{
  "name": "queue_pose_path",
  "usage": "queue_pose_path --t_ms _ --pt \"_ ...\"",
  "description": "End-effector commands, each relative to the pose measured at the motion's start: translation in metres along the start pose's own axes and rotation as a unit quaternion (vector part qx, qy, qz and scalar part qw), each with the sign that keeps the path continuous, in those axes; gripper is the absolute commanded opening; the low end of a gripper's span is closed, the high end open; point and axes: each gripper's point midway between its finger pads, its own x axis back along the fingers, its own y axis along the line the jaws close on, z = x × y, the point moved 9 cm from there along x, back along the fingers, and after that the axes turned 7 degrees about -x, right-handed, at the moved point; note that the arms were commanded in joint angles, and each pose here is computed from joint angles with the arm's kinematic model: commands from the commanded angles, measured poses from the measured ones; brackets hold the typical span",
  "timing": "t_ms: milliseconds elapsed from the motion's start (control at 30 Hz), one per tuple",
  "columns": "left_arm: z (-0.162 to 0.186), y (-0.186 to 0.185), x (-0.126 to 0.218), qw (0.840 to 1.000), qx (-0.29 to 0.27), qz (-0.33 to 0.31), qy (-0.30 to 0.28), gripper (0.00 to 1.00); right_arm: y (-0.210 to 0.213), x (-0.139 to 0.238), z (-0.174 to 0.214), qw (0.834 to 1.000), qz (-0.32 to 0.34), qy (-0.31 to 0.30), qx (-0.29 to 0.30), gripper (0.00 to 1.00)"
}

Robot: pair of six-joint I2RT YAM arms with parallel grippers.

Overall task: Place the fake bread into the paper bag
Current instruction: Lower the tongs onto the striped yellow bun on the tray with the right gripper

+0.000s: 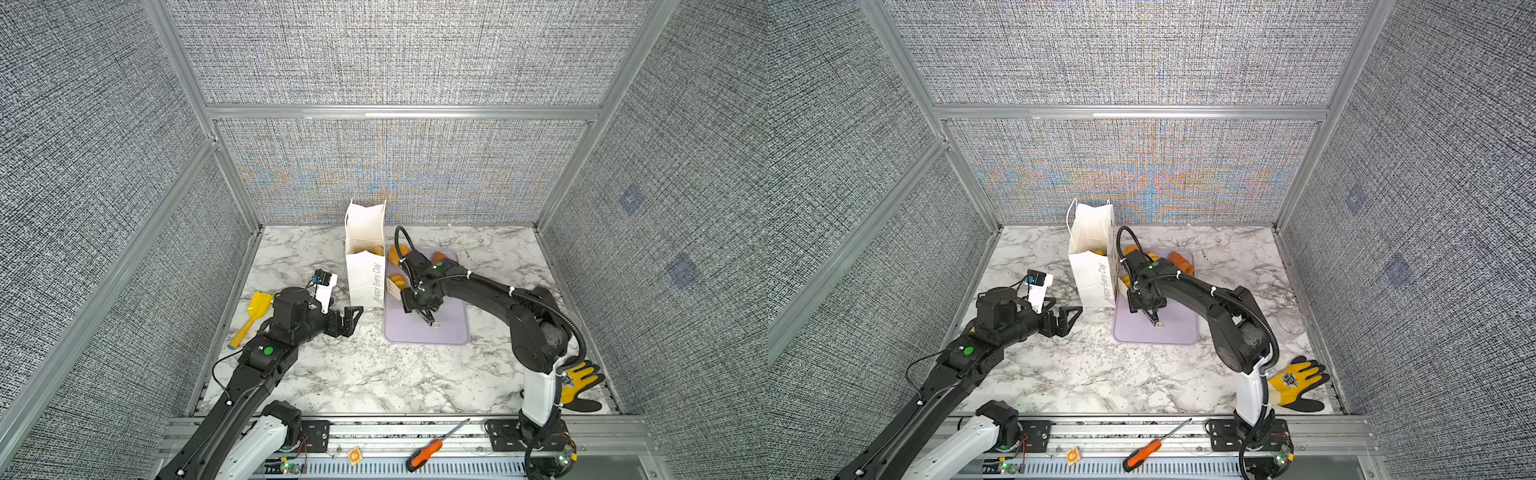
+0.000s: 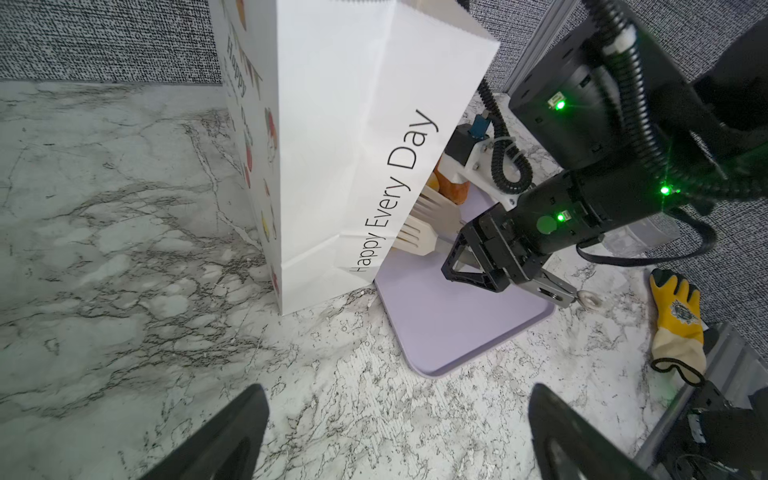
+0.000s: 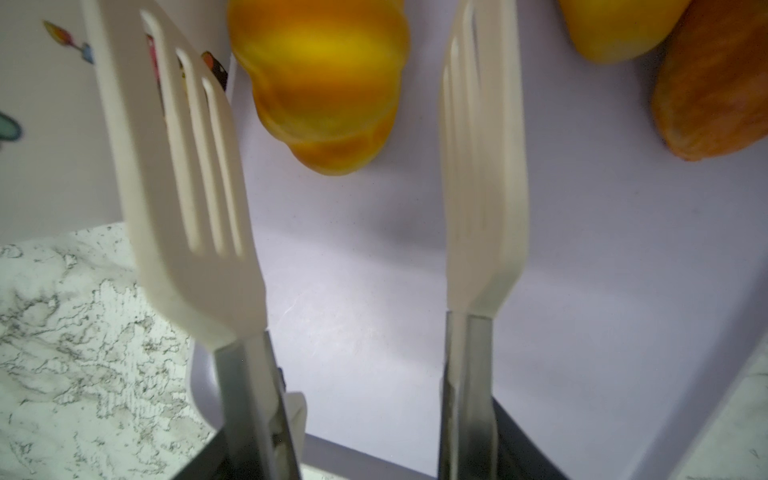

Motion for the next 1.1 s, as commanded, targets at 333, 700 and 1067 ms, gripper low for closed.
queue_pose_path --t_ms 333,700,1067 --pt "-0.003 0.001 0.001 1.0 -0.009 -0.011 -0.007 0.99 -0.014 -0.006 0.005 0.998 0.028 0.045 0.022 0.52" --pt "-0.004 0.0 0.002 1.0 -0.007 -0.009 -0.008 0.99 -0.034 0.023 0.038 0.997 0.029 0.056 0.035 0.5" --pt "-0.003 -0.004 0.001 1.0 -0.002 0.004 -0.005 0.99 -0.038 0.028 0.042 0.998 0.033 0.047 0.038 0.61"
